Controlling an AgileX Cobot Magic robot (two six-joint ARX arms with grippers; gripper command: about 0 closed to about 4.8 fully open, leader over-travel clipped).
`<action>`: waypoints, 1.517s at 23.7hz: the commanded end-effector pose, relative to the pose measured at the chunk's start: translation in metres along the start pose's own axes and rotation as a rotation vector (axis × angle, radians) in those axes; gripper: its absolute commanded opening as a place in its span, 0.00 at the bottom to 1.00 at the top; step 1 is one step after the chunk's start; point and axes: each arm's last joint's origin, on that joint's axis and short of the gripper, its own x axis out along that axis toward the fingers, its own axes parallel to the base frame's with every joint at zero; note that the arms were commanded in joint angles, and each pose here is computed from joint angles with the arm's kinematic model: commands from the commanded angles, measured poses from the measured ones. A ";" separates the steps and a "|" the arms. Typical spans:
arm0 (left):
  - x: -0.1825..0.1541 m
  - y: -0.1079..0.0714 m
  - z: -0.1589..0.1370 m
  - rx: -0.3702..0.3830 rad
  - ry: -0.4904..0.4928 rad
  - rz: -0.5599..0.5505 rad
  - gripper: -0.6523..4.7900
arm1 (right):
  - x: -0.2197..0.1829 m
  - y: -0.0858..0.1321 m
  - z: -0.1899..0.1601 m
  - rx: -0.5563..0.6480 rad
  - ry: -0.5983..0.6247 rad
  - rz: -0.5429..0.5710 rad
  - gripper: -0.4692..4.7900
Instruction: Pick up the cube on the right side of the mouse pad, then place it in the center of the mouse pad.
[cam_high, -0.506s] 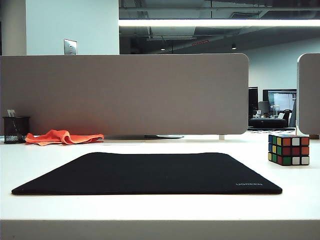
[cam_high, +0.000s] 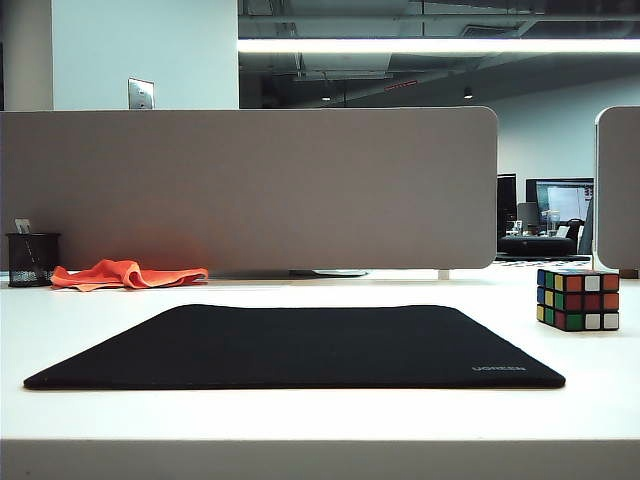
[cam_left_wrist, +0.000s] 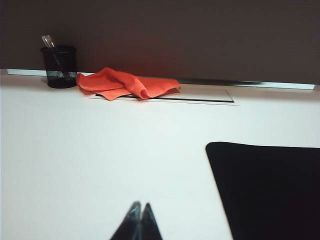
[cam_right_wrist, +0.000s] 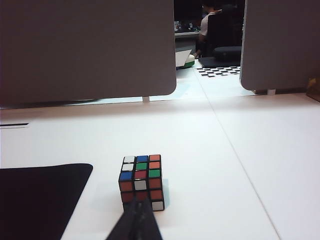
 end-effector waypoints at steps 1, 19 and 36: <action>-0.001 -0.003 0.006 0.005 -0.021 -0.095 0.12 | -0.001 0.001 0.008 0.026 -0.061 0.004 0.09; -0.003 -0.013 0.081 -0.031 0.135 -0.323 0.11 | -0.004 0.004 0.108 -0.102 0.128 -0.085 0.09; 0.057 -0.029 0.146 -0.011 0.106 -0.487 0.35 | 0.050 0.017 0.183 -0.056 0.311 0.117 1.00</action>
